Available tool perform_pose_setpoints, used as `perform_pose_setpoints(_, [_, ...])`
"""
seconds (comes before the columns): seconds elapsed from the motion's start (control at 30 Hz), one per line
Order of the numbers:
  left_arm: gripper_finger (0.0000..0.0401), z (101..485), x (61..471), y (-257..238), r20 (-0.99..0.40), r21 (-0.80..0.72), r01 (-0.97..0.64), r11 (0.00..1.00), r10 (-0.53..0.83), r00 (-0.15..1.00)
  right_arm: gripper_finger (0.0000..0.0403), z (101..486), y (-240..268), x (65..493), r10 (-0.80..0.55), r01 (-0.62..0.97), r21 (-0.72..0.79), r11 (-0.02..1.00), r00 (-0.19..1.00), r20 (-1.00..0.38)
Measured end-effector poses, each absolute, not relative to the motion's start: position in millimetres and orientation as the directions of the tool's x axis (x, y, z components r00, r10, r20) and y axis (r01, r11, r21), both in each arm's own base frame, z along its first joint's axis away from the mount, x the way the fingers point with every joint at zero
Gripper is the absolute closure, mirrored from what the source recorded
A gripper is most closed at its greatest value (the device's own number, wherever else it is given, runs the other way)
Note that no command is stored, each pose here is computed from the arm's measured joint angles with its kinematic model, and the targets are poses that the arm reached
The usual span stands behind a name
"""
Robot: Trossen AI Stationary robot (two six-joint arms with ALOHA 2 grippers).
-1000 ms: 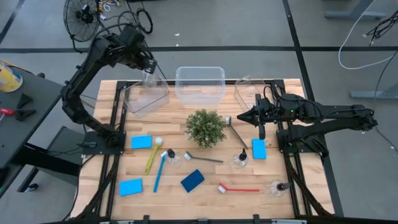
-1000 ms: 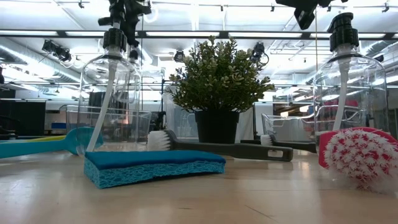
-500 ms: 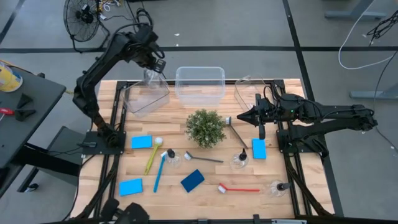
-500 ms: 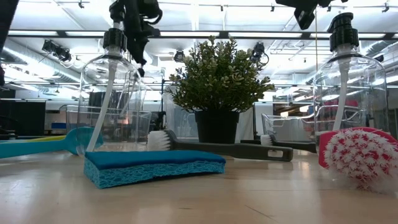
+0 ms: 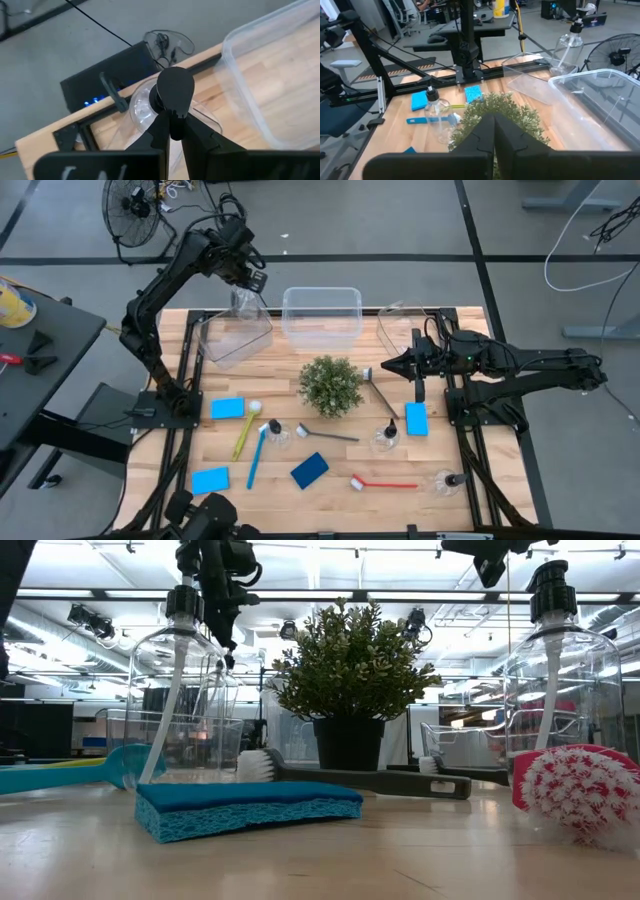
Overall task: Pick & Place Kitchen Sink Supplies
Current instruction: Put the transparent soap dispenser into the left transparent bin
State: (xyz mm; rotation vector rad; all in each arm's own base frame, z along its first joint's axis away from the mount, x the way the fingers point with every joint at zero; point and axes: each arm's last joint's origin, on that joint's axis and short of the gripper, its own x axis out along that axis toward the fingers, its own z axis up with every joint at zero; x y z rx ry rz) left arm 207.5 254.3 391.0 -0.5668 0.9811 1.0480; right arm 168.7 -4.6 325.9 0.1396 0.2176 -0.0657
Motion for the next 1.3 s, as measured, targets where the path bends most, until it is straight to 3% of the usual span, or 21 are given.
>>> perform_pose_setpoints(0.57, [0.0358, 338.2, 217.2, 263.0, -0.911, -0.004, -0.909, 0.417, 0.372, 0.175, 0.0394, 325.9, -4.7, 168.7, -0.051, 0.083, 0.139, 0.987, 0.974, -0.220])
perform_pose_setpoints(0.77, [0.0373, 341.9, 214.2, 255.3, -0.921, 0.018, -0.900, 0.435, 0.357, 0.154, 0.0394, 325.9, -4.7, 168.7, -0.051, 0.089, 0.166, 0.982, 0.974, -0.219])
perform_pose_setpoints(1.0, [0.0359, 355.5, 200.4, 242.2, -0.918, 0.082, -0.907, 0.414, 0.385, 0.092, 0.0394, 326.6, -4.6, 168.8, -0.050, 0.087, 0.167, 0.982, 0.976, -0.213])
perform_pose_setpoints(1.3, [0.0368, 375.7, 186.1, 221.3, -0.908, 0.069, -0.917, 0.393, 0.406, 0.105, 0.0394, 326.8, -4.6, 168.9, -0.050, 0.087, 0.168, 0.982, 0.976, -0.211])
